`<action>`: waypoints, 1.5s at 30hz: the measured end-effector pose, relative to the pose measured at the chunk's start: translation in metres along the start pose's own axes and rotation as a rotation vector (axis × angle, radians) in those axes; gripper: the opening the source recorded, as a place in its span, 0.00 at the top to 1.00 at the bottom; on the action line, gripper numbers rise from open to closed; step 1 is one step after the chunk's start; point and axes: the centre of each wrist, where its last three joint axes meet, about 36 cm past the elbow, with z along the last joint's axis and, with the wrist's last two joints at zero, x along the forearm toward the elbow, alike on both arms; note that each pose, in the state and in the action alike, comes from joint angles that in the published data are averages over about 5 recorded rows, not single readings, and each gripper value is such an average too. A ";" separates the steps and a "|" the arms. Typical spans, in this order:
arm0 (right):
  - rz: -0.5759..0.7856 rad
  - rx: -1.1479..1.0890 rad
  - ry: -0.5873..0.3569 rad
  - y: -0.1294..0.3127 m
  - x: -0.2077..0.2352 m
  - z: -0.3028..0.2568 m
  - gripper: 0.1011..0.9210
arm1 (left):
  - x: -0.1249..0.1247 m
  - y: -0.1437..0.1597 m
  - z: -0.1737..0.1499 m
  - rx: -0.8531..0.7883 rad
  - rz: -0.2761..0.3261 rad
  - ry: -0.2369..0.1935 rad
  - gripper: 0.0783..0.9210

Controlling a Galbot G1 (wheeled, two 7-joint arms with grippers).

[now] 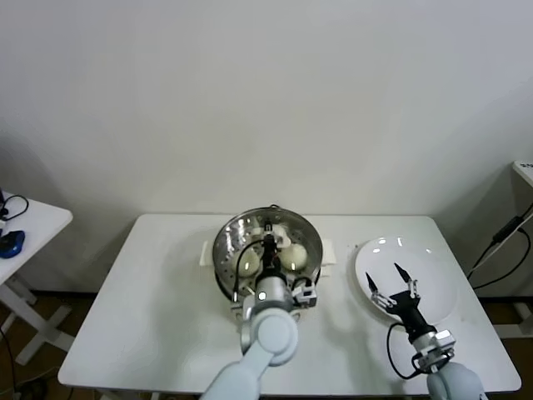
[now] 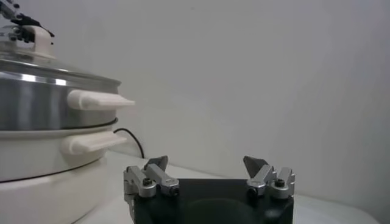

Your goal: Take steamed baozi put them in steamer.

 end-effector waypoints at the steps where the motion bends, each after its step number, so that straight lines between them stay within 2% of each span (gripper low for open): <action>1: 0.000 0.001 0.000 0.000 0.000 0.000 0.12 | 0.000 0.000 0.000 0.002 0.001 0.000 0.91; 5: 0.000 0.003 -0.001 -0.001 0.000 -0.001 0.12 | 0.001 0.001 0.002 0.008 0.000 -0.002 0.85; 24: -0.008 0.013 0.005 -0.005 -0.004 0.000 0.12 | 0.010 0.016 0.016 0.043 -0.011 -0.013 0.20; 27: -0.009 0.014 0.008 -0.006 -0.005 0.000 0.12 | 0.012 0.019 0.022 0.057 -0.004 -0.021 0.14; 45: -0.016 0.008 0.022 -0.013 -0.010 -0.002 0.12 | 0.036 0.043 0.059 0.182 0.057 -0.143 0.12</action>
